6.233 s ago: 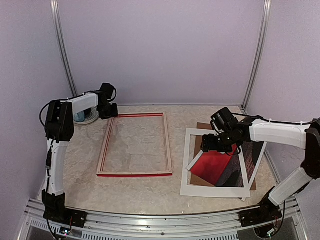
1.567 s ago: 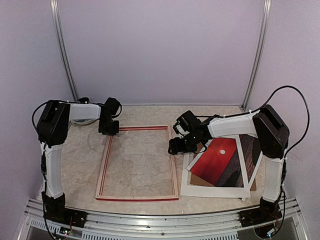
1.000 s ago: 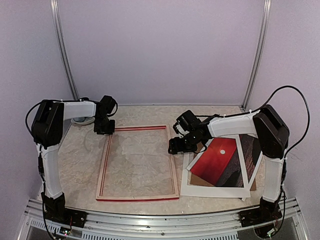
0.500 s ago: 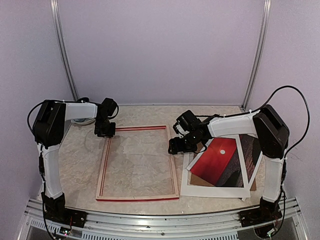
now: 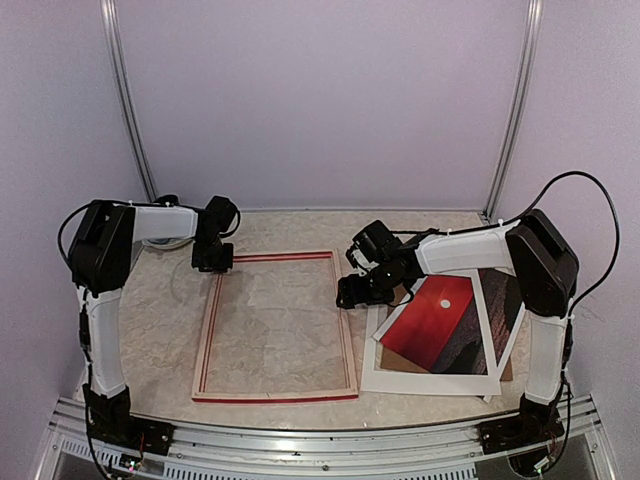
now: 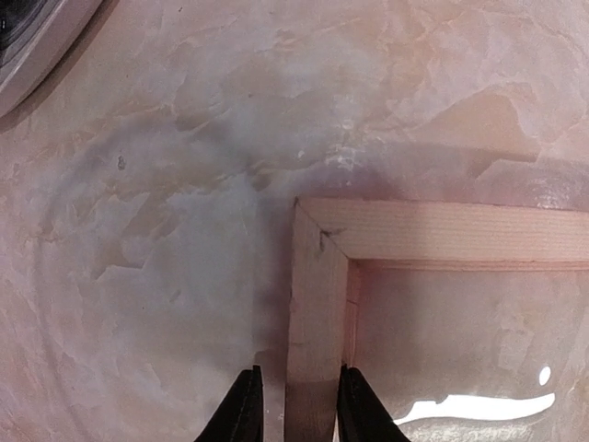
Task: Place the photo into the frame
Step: Press the glass panel onto the frame body.
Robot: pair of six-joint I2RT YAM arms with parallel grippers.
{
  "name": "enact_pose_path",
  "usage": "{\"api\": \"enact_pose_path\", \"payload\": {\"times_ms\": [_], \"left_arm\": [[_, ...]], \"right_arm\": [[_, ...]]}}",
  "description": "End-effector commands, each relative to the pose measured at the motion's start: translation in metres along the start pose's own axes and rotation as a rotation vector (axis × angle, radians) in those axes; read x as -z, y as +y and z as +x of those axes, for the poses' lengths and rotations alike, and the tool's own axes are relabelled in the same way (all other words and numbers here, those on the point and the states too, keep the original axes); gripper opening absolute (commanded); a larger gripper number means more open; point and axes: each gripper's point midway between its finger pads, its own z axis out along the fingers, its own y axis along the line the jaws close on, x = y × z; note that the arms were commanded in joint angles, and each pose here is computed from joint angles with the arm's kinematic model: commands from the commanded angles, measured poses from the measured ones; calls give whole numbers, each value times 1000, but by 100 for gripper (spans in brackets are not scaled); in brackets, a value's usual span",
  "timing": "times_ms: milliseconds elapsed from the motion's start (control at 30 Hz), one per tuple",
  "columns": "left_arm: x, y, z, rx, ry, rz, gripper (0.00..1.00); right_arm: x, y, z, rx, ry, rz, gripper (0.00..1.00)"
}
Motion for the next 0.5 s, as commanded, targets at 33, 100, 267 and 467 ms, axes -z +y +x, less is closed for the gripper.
{"api": "enact_pose_path", "payload": {"times_ms": [33, 100, 267, 467], "left_arm": [[-34, 16, 15, 38, 55, -71, 31], [-38, 17, 11, 52, 44, -78, 31], [-43, 18, 1, 73, 18, -81, 32], [-47, 12, -6, 78, 5, -68, 33]], "right_arm": [[-4, 3, 4, 13, 10, -1, 78], [-4, 4, 4, 13, 10, -2, 78], [-4, 4, 4, 13, 11, -5, 78], [-5, 5, 4, 14, 10, -8, 77]]}}
